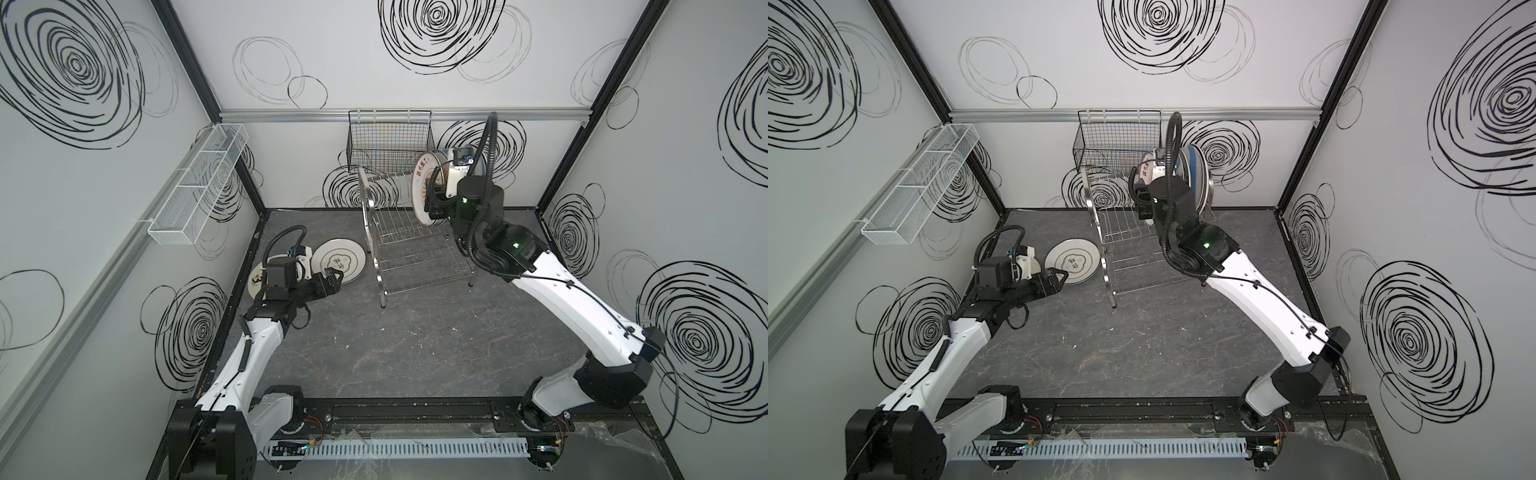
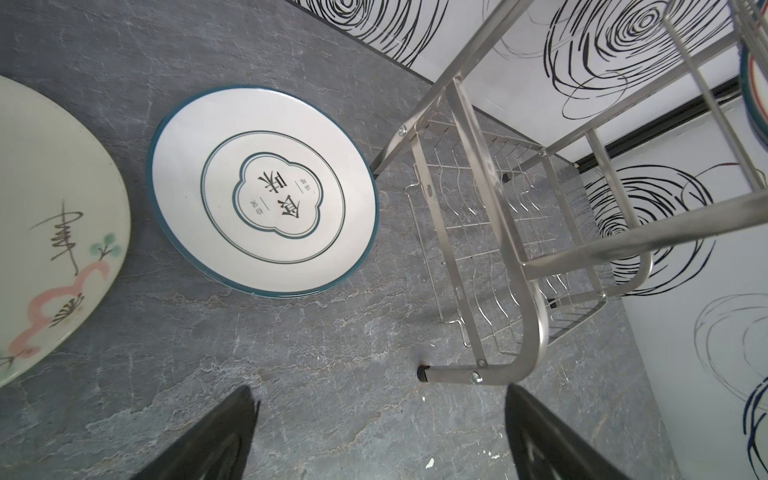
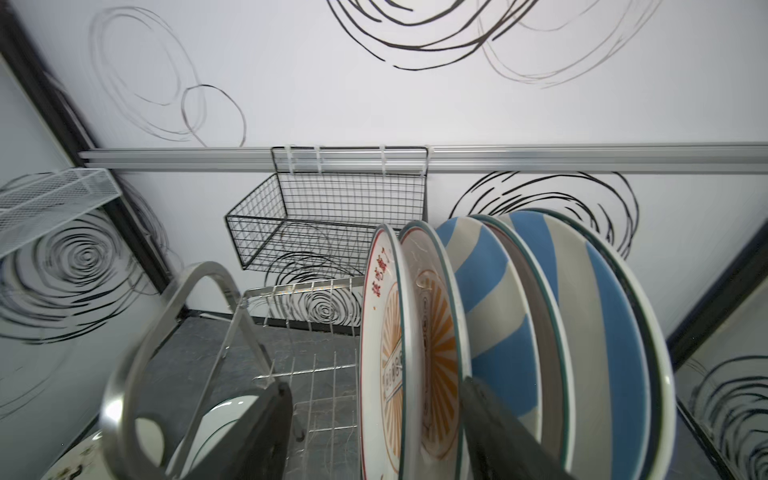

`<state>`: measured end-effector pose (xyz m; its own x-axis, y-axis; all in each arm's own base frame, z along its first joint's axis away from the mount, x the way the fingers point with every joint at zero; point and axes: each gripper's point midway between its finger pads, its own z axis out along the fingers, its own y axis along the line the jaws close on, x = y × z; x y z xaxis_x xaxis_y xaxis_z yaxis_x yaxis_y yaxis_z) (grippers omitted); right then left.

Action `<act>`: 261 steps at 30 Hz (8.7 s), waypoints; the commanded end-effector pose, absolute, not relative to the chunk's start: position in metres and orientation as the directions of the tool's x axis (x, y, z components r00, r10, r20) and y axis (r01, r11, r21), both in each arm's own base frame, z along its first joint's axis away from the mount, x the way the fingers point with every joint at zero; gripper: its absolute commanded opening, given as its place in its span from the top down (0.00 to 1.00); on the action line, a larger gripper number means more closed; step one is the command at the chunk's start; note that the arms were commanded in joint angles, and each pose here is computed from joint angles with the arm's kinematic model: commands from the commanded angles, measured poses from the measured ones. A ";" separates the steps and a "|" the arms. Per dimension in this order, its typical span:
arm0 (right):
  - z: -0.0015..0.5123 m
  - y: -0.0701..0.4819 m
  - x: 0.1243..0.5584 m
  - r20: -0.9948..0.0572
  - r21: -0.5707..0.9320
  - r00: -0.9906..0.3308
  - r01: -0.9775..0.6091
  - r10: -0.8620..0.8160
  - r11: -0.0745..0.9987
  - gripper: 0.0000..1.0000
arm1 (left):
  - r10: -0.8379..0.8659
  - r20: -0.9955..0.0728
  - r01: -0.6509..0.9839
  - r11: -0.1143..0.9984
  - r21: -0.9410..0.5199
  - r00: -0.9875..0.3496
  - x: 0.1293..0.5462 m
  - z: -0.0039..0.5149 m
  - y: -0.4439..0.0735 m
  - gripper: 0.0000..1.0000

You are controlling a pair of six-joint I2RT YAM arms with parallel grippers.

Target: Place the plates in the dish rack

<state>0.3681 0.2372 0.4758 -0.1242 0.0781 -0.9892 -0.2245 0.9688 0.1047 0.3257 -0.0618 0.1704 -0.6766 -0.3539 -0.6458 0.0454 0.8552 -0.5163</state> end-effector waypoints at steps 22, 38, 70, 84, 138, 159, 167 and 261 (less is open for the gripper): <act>0.251 0.236 0.182 -0.884 0.410 -0.464 -0.716 0.054 0.564 0.16 | -0.204 -0.681 0.006 0.956 -0.293 -0.703 0.340 0.168 -0.100 0.04; 0.199 0.233 0.163 -0.831 0.494 -0.553 -0.683 0.061 0.538 0.13 | -0.325 -0.638 -0.116 0.931 -0.346 -0.698 0.419 0.133 -0.094 0.04; 0.182 0.229 0.166 -0.819 0.503 -0.569 -0.651 0.074 0.569 0.12 | -0.299 -0.527 -0.172 0.946 -0.276 -0.796 0.454 0.030 -0.078 0.04; 0.180 0.226 0.167 -0.818 0.500 -0.571 -0.642 0.073 0.582 0.12 | -0.313 -0.406 -0.196 0.933 -0.303 -0.859 0.397 0.008 -0.097 0.04; 0.140 0.222 0.196 -0.664 0.624 -0.743 -0.491 0.080 0.608 0.08 | -0.009 -0.345 0.201 0.797 -0.570 -0.939 0.189 0.052 -0.291 0.04; 0.103 0.298 0.182 -0.533 0.649 -0.839 -0.491 -0.114 0.581 0.13 | -0.349 -0.561 -0.103 0.901 -0.422 -0.750 0.265 0.098 -0.100 0.04; 0.081 0.331 0.170 -0.435 0.713 -0.884 -0.453 -0.169 0.536 0.21 | -0.393 -0.484 -0.103 0.847 -0.521 -0.782 0.250 0.073 -0.110 0.04; 0.426 0.213 0.238 -0.905 0.279 -0.420 -0.462 0.070 0.842 1.00 | -0.290 -0.691 0.039 0.907 -0.418 -0.662 0.323 0.181 -0.048 0.04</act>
